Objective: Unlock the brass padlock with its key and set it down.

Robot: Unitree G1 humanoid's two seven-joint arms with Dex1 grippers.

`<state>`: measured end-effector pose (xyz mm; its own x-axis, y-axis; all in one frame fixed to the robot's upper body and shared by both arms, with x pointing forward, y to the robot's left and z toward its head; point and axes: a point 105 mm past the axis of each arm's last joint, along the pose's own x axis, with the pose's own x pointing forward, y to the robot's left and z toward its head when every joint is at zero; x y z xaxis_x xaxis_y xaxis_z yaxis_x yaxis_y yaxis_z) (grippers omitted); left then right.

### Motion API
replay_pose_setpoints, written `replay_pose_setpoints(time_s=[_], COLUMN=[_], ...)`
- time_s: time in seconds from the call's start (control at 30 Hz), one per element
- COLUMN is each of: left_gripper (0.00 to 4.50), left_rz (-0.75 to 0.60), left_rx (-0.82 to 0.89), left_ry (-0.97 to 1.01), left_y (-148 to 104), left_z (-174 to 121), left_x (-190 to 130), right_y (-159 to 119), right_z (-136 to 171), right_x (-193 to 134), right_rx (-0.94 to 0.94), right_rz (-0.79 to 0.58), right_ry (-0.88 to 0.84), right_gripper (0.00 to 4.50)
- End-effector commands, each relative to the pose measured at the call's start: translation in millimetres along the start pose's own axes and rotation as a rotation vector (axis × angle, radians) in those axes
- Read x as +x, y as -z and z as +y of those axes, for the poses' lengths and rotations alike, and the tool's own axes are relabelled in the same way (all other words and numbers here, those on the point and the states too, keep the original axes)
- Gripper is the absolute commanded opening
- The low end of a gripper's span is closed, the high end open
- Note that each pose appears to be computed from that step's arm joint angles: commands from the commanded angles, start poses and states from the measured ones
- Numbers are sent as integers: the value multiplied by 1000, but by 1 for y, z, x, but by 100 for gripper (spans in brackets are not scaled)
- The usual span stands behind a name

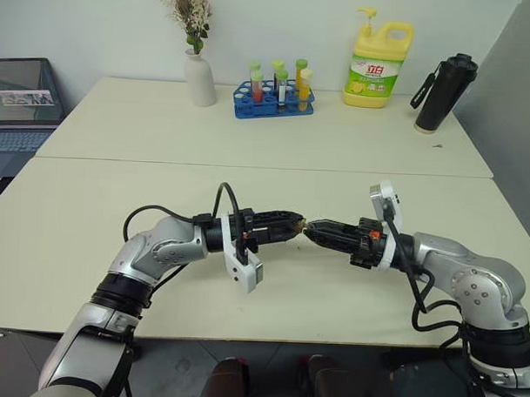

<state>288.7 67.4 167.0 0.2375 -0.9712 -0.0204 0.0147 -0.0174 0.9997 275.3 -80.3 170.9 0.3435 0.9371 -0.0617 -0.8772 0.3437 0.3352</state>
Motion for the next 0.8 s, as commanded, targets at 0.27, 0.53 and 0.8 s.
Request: replay_pose_setpoints(time_s=[0.27, 0.53, 0.8], left_gripper=[92, 92, 92], left_rz=[0, 7, 16], left_rx=[38, 49, 62], left_ry=[-34, -31, -26], left_y=[-3, -3, -3], left_z=[8, 5, 3], left_x=[0, 0, -1], right_y=[-16, -20, -24], right_z=[9, 1, -13], right_x=[-1, -4, 0], right_rx=[11, 213, 440], right_rz=[-4, 70, 102], right_ry=[-76, -76, -30], right_gripper=[0, 0, 0])
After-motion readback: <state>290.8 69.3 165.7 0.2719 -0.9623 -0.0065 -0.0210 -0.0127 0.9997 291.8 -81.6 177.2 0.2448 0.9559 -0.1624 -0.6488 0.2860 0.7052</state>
